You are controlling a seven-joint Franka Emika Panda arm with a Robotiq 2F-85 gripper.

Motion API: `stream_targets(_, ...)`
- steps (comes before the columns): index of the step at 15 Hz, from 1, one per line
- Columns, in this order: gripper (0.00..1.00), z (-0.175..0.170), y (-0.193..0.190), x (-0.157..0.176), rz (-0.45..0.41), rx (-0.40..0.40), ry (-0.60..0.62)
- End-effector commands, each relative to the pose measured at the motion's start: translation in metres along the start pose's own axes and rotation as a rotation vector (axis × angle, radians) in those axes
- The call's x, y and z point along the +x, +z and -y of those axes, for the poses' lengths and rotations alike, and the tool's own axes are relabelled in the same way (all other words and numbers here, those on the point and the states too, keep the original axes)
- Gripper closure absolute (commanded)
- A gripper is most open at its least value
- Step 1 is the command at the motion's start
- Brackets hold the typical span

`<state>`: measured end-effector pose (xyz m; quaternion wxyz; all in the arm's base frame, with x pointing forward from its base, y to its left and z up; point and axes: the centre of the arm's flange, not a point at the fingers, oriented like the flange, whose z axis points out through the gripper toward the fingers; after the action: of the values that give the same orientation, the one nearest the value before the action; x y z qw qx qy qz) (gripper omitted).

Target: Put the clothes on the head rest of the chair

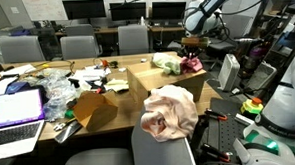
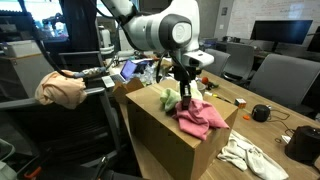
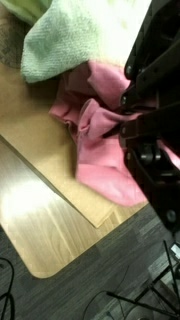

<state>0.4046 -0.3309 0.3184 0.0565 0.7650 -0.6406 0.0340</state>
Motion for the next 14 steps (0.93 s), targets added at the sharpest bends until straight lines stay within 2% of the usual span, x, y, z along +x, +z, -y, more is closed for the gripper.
stream_targets(1, 0.98, -0.028, -0.086, -0.018, -0.084, 0.109, -0.039)
stream_targets(4, 0.98, -0.036, -0.148, -0.028, -0.163, 0.17, -0.083)
stream_targets(8, 0.98, -0.039, -0.22, -0.062, -0.226, 0.212, -0.165)
stream_targets(14, 0.98, -0.028, -0.279, -0.122, -0.275, 0.235, -0.346)
